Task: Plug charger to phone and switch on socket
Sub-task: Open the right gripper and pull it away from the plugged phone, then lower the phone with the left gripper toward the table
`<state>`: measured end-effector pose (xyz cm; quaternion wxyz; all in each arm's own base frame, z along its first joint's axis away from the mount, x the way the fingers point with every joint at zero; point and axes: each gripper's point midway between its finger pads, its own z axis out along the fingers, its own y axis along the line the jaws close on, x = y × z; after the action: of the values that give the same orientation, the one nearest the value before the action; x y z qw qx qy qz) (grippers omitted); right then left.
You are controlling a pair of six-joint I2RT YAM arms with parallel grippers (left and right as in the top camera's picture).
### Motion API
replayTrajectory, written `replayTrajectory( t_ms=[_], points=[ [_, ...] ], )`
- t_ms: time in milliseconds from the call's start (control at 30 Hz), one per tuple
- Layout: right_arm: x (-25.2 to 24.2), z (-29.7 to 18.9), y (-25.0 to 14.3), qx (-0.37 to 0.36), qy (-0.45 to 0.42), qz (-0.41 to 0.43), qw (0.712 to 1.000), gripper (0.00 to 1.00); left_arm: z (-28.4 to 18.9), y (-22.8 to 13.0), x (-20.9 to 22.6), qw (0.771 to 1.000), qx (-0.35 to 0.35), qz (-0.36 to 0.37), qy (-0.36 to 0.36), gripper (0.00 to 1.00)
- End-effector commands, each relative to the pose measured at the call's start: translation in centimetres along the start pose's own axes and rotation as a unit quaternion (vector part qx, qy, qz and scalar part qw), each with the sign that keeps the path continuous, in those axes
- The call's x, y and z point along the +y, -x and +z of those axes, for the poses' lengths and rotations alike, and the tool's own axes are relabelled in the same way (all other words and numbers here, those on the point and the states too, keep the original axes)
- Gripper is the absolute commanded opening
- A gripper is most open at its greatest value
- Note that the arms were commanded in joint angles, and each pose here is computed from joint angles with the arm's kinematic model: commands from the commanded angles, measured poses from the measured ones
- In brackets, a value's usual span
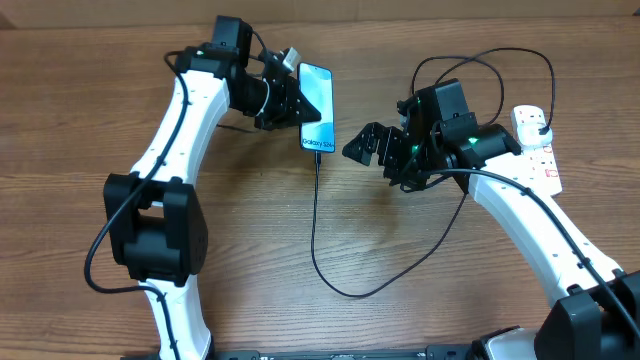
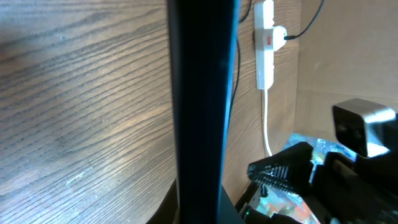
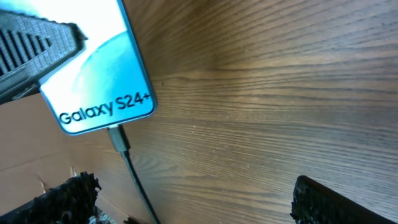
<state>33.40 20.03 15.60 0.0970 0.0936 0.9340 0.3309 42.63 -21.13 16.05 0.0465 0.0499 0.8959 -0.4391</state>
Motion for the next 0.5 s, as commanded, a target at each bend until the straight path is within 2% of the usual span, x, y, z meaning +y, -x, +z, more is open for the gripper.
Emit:
replayTrajectory(
  t_ms=[0,267,467],
  points=[
    [0.4,-0.7,0.5,-0.015,0.000,-0.015,1.000,1.00,1.4,-0.3,0.6,1.000,0.018,-0.003,-0.015,0.04],
    [0.2,-0.7,0.6,-0.019,-0.006,-0.015,1.000,1.00,3.2,-0.7,2.2,0.999,0.041,-0.016,-0.023,0.04],
    [0.2,-0.7,0.6,-0.019,-0.006,-0.015,1.000,1.00,4.0,-1.1,2.7,0.999,0.047,-0.012,0.002,0.04]
  ],
)
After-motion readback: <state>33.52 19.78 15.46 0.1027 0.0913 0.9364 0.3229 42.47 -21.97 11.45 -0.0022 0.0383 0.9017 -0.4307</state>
